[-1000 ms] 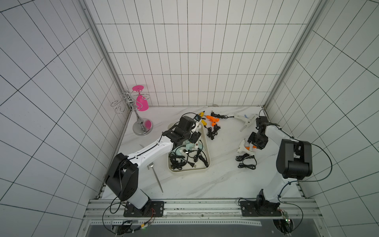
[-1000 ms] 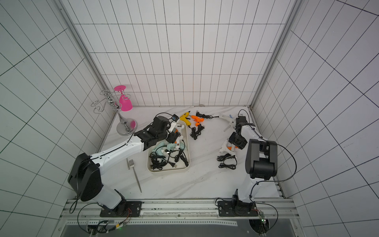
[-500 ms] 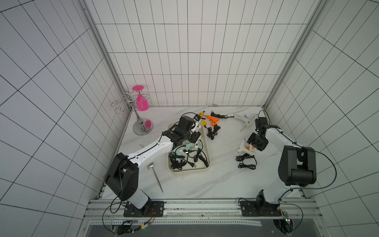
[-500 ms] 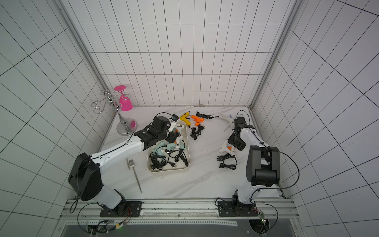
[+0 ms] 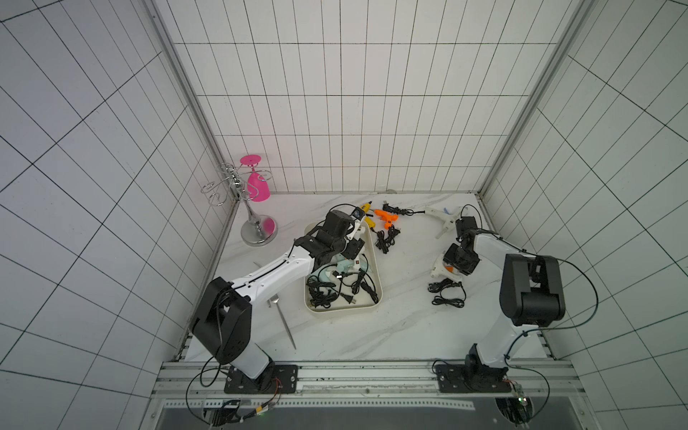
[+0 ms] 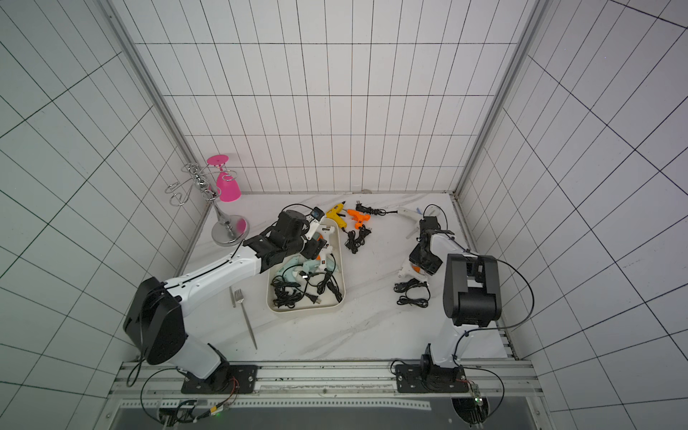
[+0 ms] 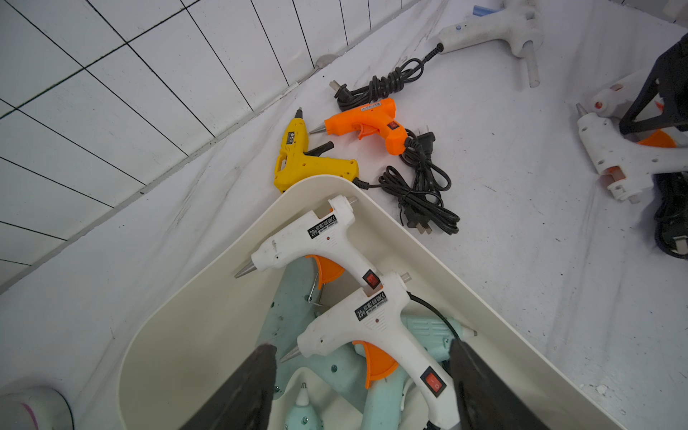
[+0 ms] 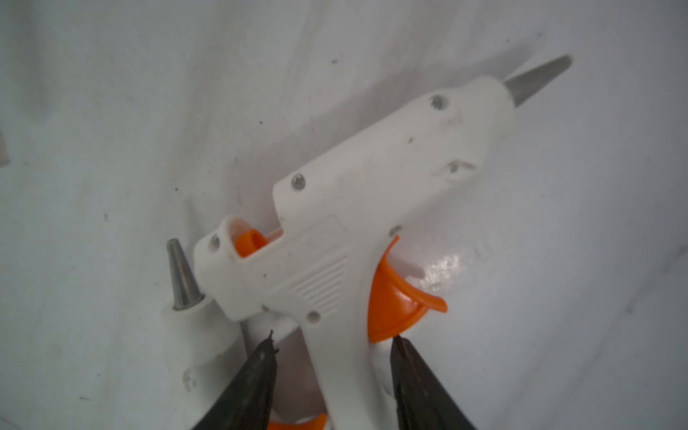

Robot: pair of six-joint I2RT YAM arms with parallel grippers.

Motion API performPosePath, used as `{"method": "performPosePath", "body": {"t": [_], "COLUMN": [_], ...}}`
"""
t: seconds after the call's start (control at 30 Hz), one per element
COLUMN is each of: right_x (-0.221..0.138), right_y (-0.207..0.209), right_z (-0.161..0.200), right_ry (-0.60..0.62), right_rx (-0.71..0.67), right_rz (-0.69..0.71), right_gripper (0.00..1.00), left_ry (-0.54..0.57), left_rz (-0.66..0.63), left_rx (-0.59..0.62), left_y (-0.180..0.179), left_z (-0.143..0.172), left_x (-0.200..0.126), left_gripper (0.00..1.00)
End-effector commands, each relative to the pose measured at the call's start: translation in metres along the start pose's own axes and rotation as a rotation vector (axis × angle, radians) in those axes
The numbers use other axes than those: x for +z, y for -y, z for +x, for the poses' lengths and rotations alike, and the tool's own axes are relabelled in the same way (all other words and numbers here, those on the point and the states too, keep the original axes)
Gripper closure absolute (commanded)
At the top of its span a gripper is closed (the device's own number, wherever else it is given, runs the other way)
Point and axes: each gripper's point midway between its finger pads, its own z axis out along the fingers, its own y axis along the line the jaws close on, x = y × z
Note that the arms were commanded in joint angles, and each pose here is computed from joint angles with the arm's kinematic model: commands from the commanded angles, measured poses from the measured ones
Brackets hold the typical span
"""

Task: Put the hot melt glue gun into the storage box
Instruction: Pick up the hot melt adhesive gun from the center of the board.

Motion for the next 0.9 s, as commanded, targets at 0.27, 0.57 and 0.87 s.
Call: {"method": "performPosePath", "body": {"t": [0.27,0.57,0.87], "right_x": [0.018,0.001,-0.075], "right_y": [0.004,-0.001,-0.008], "right_z": [0.021,-0.005,-0.037], "right_ry": [-0.067,-0.007,0.088], "right_rx": [0.005,-0.079,-0.162], "right_rz": [0.02,-0.001,-0.125], "right_gripper": [0.59,0.86,0.95], "left_ry": [-0.023,0.006,0.144], "left_rz": [-0.005,-0.003,0.099], "left_rx": [0.005,0.001,-0.014], "left_y": [-0.002,-0.006,0.003], "left_z": [0.005,-0.007,-0.043], "left_x": [0.005,-0.003,-0.035], "left_gripper": [0.26,0.25,0.24]}}
